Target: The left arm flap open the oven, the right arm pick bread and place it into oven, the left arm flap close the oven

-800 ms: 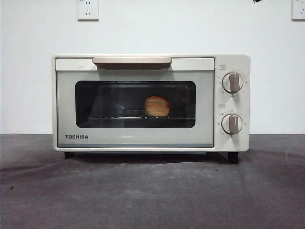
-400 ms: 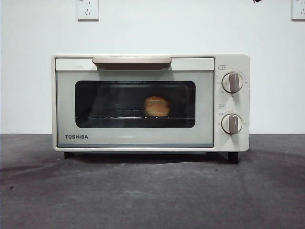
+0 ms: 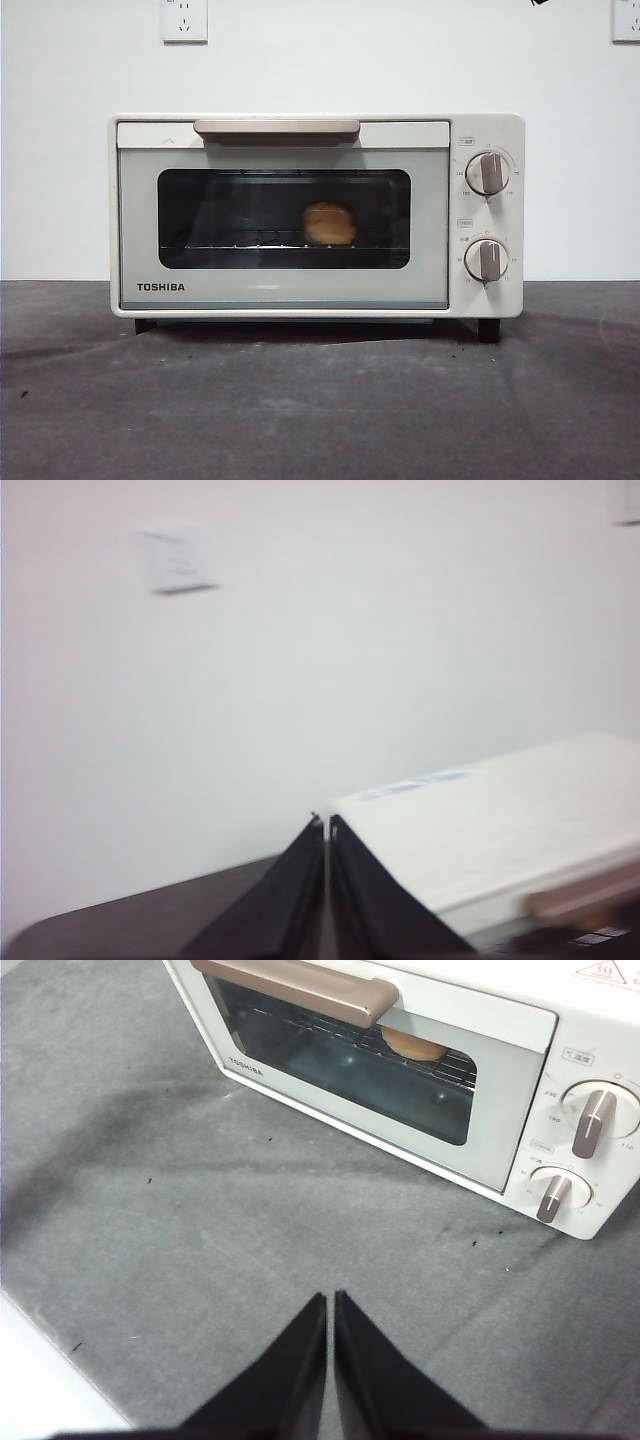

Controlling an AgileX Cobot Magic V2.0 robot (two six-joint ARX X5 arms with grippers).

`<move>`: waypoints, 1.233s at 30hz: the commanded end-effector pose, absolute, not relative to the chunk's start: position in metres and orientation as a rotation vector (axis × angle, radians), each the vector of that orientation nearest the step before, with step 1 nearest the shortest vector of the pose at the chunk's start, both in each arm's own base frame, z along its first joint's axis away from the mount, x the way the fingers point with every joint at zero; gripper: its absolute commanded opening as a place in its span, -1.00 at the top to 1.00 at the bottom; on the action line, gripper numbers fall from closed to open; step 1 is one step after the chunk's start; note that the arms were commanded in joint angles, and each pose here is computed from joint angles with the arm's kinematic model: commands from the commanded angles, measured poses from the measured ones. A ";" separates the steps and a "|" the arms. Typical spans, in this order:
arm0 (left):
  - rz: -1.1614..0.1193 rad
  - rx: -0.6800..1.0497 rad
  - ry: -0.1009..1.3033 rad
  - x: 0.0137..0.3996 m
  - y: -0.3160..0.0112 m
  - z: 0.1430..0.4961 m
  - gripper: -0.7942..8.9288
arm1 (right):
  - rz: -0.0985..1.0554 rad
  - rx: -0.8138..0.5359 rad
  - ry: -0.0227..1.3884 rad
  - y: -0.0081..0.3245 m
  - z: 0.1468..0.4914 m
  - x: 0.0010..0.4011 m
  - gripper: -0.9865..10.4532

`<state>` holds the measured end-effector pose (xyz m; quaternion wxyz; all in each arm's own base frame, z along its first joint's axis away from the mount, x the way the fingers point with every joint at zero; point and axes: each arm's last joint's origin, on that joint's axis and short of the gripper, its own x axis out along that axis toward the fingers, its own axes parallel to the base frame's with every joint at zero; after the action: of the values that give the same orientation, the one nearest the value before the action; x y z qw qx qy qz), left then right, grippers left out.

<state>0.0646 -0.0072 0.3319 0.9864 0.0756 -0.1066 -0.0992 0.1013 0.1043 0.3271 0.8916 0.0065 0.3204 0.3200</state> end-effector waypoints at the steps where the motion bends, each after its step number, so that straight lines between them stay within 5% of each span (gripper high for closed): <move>1: -0.135 0.165 -0.217 0.066 -0.005 0.309 0.80 | 0.677 0.013 0.645 0.106 0.332 0.101 0.82; 14: -0.110 0.146 -0.029 0.084 -0.002 0.207 0.80 | 0.677 0.013 0.645 0.106 0.332 0.101 0.82; 37: -0.124 0.112 0.191 0.091 -0.002 0.161 0.80 | 0.677 0.013 0.645 0.106 0.332 0.101 0.82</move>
<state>0.0907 -0.0025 0.1617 0.9911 0.0608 0.0998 -0.0645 0.1013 0.1043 0.3271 0.8916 0.0065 0.3204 0.3200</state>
